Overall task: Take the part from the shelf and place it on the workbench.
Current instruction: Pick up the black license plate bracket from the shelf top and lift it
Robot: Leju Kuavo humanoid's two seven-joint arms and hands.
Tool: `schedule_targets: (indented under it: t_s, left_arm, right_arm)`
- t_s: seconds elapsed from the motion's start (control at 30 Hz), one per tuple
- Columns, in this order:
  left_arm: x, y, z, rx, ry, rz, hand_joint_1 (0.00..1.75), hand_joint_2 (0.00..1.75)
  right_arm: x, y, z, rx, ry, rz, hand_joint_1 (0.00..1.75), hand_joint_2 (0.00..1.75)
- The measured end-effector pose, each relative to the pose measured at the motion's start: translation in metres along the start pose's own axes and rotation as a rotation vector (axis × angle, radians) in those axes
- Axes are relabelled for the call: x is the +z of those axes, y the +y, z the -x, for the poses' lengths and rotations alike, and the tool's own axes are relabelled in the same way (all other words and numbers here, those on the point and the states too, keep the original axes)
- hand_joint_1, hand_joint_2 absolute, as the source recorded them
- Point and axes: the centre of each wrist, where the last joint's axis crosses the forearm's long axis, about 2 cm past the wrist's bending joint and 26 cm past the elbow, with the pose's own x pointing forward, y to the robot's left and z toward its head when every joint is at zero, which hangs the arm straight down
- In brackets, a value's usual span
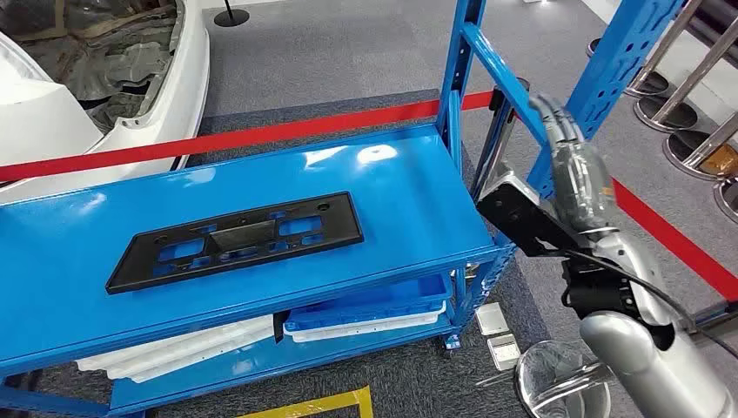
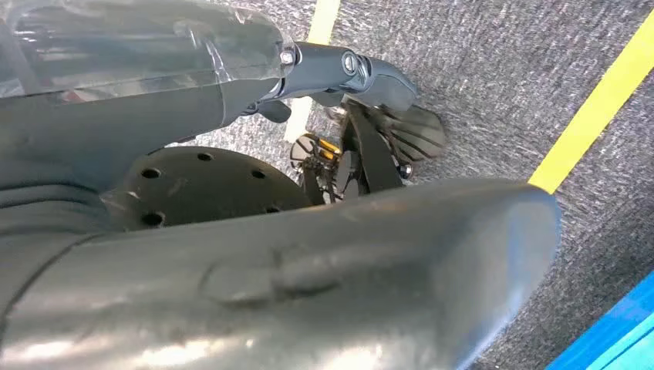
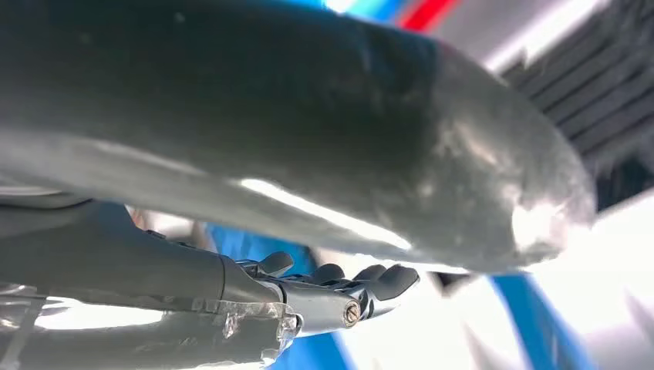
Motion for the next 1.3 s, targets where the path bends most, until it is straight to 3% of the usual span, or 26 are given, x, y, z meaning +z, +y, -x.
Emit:
schedule_targets:
  t_s: [0.2, 0.47, 0.87, 1.3]
  left_arm:
    - [0.0, 0.0, 0.0, -0.007, 0.022, 0.006, 0.0, 0.0]
    - [0.0, -0.001, 0.001, -0.022, 0.04, 0.004, 0.0, 0.0]
    - [0.0, -0.003, 0.001, -0.044, 0.067, -0.001, 0.0, 0.0]
    - [-0.002, -0.01, -0.005, -0.071, 0.12, 0.02, 0.0, 0.0]
  right_arm:
    - [-0.009, 0.018, 0.013, -0.187, -0.011, -0.166, 0.0, 1.75]
    - [-0.025, 0.039, 0.028, -0.234, 0.036, -0.295, 0.0, 1.75]
    - [-0.063, 0.072, 0.04, -0.061, 0.153, -0.472, 0.0, 1.75]
    - [-0.088, 0.098, 0.029, 0.185, 0.186, -0.773, 0.0, 1.75]
